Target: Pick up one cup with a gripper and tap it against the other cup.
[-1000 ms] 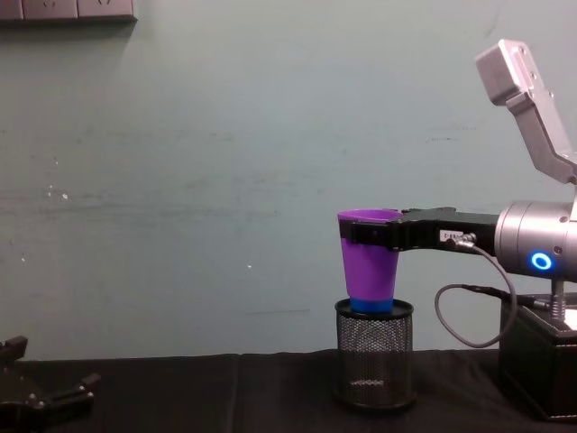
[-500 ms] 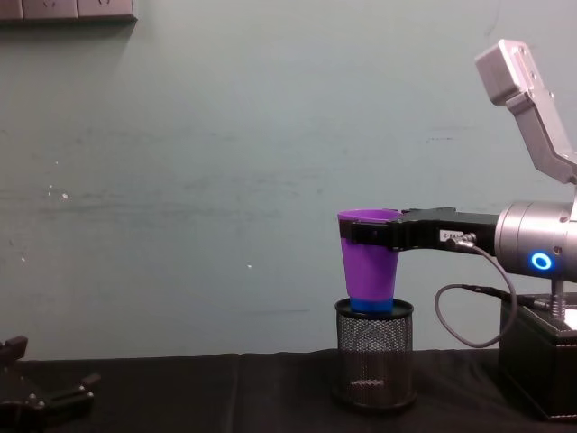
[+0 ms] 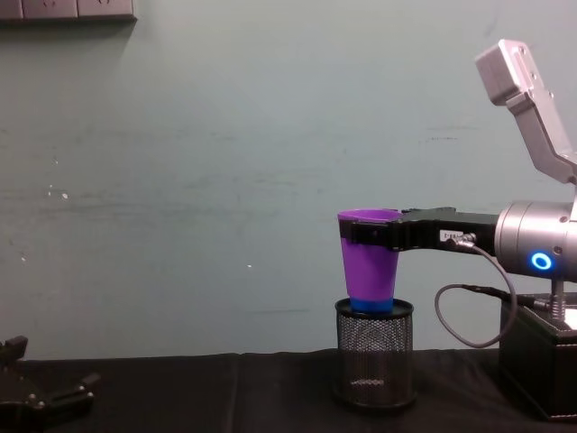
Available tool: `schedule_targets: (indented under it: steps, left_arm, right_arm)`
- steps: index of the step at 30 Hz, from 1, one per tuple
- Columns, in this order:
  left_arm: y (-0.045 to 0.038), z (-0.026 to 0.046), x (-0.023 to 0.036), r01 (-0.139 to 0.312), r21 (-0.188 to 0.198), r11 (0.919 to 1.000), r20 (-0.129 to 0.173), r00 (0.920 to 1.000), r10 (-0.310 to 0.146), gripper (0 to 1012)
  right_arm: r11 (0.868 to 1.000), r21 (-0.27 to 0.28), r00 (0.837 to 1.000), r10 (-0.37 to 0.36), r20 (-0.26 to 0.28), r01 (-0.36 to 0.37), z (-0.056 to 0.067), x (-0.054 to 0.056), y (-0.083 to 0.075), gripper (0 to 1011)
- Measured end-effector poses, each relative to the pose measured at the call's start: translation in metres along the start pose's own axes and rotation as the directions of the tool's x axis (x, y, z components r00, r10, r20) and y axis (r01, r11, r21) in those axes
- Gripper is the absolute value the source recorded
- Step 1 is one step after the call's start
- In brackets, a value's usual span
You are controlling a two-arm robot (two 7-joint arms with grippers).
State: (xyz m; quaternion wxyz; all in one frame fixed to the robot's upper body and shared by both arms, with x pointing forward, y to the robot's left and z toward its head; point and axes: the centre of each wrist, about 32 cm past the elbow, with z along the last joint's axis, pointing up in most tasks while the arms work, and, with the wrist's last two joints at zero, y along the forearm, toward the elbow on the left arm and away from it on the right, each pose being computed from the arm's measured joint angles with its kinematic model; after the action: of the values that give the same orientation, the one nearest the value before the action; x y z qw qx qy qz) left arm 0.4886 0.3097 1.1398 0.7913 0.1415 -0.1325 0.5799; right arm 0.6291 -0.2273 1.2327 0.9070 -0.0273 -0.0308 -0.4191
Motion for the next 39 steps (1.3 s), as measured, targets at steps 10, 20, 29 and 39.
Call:
schedule_targets:
  steps: [10, 20, 29, 39]
  left_arm:
    - [0.0000, 0.0000, 0.0000, 0.000, 0.000, 1.0000, 0.000, 1.0000, 0.000, 1000]
    - [0.0000, 0.0000, 0.0000, 0.000, 0.000, 1.0000, 0.000, 1.0000, 0.000, 1000]
    - [0.0000, 0.0000, 0.0000, 0.000, 0.000, 1.0000, 0.000, 1.0000, 0.000, 1000]
    - [0.0000, 0.0000, 0.0000, 0.000, 0.000, 1.0000, 0.000, 1.0000, 0.000, 1000]
  right_arm:
    - [1.000, 0.000, 1.000, 0.000, 0.000, 0.000, 0.0000, 0.0000, 0.0000, 721]
    - [1.000, 0.000, 1.000, 0.000, 0.000, 0.000, 0.0000, 0.0000, 0.0000, 722]
    - [1.000, 0.000, 1.000, 0.000, 0.000, 0.000, 0.0000, 0.0000, 0.0000, 722]
    - [1.000, 0.000, 1.000, 0.000, 0.000, 0.000, 0.0000, 0.0000, 0.0000, 721]
